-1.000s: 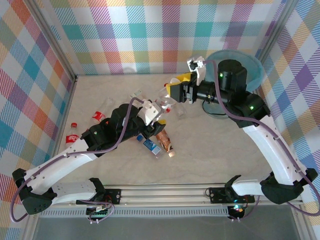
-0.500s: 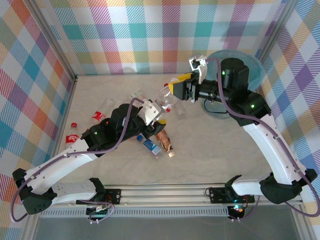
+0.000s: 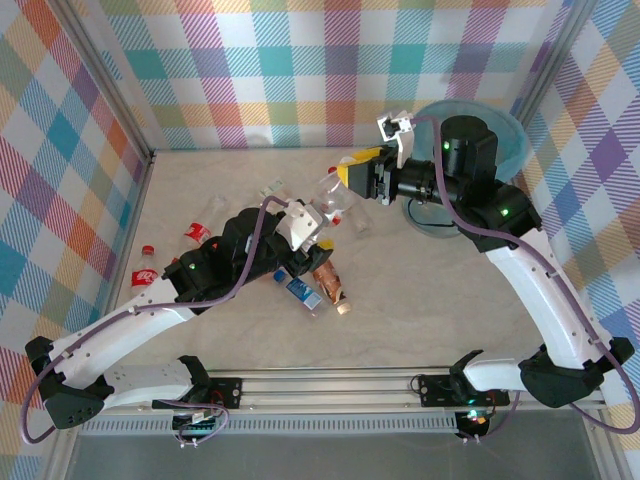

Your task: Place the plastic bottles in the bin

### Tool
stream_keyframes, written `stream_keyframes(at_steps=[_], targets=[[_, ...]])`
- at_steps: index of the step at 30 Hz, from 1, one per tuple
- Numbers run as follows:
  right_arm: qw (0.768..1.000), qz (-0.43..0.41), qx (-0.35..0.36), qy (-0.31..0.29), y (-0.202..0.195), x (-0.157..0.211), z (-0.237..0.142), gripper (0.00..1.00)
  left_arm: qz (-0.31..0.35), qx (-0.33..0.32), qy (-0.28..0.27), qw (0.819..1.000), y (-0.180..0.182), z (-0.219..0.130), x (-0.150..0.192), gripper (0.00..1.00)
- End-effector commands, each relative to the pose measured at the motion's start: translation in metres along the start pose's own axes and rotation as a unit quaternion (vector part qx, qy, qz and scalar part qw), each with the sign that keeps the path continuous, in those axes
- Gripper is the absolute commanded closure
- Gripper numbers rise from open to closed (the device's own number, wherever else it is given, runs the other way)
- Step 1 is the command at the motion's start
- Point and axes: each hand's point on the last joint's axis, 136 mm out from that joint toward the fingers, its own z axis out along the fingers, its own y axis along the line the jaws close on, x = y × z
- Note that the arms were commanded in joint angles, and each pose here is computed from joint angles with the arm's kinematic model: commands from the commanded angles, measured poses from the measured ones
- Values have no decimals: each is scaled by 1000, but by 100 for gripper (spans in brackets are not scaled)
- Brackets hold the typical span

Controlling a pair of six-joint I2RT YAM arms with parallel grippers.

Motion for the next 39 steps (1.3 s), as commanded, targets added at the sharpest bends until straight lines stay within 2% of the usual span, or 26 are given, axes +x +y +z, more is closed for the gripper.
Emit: stream_keyframes(at_steps=[1, 8, 13, 14, 19, 24, 31, 35, 39], targets=[[1000, -13, 8, -4, 2, 0, -10, 82, 0, -9, -44, 999, 2, -8, -22, 31], [997, -34, 45, -57, 2, -20, -37, 96, -11, 0, -67, 998, 1, -15, -34, 17], [993, -53, 73, -77, -1, -32, -53, 99, -22, 13, -81, 996, -2, -21, -43, 10], [992, -58, 82, -79, -2, -34, -57, 99, -26, 12, -102, 994, -1, -24, -53, 10], [980, -96, 143, -96, -13, -50, -74, 99, -34, 10, -122, 992, 2, -33, -63, 9], [954, -153, 230, -119, -31, -78, -94, 100, -42, -1, -133, 990, 7, -39, -67, 9], [885, -242, 377, -127, -73, -113, -118, 100, -43, -21, -128, 991, 13, -40, -60, 9], [858, -255, 430, -118, -105, -123, -123, 100, -43, -24, -125, 991, 14, -42, -56, 9], [843, -249, 469, -83, -145, -117, -119, 100, -44, -28, -124, 991, 16, -43, -52, 9]])
